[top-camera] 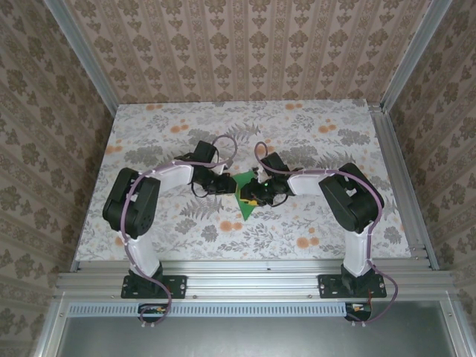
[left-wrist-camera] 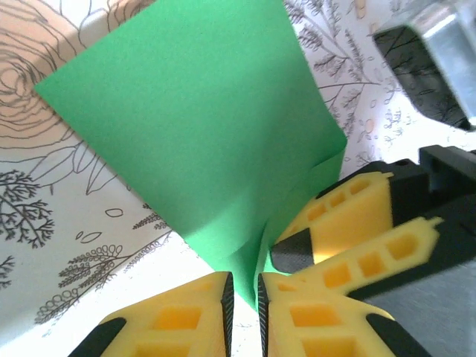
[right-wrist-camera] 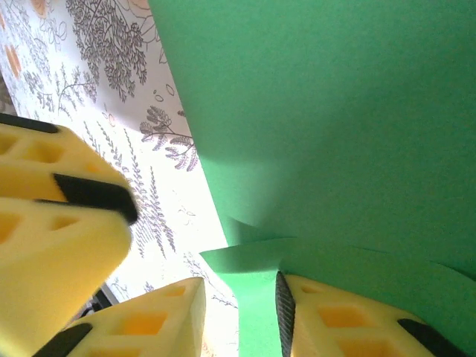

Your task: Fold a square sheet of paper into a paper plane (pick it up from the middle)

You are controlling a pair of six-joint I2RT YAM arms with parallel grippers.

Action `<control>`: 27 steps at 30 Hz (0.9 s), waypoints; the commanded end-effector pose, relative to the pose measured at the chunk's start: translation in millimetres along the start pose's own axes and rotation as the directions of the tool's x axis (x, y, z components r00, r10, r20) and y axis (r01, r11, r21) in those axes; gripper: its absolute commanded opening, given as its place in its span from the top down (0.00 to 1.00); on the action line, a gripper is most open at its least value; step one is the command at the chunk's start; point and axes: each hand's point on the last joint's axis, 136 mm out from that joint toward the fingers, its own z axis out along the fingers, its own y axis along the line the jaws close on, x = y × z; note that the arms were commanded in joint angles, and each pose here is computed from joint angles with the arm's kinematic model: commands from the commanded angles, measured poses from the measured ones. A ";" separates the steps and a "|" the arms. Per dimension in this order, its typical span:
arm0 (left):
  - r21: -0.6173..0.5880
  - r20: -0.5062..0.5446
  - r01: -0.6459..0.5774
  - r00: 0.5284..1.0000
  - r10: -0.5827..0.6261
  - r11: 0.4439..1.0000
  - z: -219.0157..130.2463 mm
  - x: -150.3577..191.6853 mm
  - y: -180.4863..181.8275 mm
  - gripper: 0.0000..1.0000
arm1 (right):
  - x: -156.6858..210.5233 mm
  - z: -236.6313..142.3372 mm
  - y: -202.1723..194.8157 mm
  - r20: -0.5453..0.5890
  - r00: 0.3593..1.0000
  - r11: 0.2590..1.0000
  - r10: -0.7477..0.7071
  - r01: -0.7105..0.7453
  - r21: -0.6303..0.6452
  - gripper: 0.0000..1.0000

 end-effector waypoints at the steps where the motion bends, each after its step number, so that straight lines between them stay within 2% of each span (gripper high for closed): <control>1: 0.010 0.000 0.005 1.000 -0.005 1.000 -7.6 5.4 -4.2 0.81 | 16.5 11.5 -34.2 -0.040 0.998 0.994 0.053 -0.049 0.095 0.70; 8: 0.037 -0.010 0.015 1.000 -0.015 0.999 -1.1 8.4 -8.6 0.82 | 19.7 12.0 -37.1 -0.050 0.997 0.994 0.054 -0.049 0.100 0.87; 12: 0.076 -0.033 0.008 0.999 -0.006 0.997 4.2 12.3 -18.4 0.82 | 21.0 12.3 -40.0 -0.053 0.997 0.993 0.055 -0.049 0.109 0.92; 22: 0.086 -0.072 0.021 0.997 -0.015 0.996 23.5 20.0 -16.6 0.83 | 23.4 12.8 -42.5 -0.058 0.997 0.993 0.054 -0.047 0.111 1.00; 27: 0.064 -0.091 0.030 0.996 -0.024 0.997 30.2 25.8 -8.4 0.83 | 24.0 12.5 -41.8 -0.059 0.997 0.993 0.054 -0.047 0.107 1.00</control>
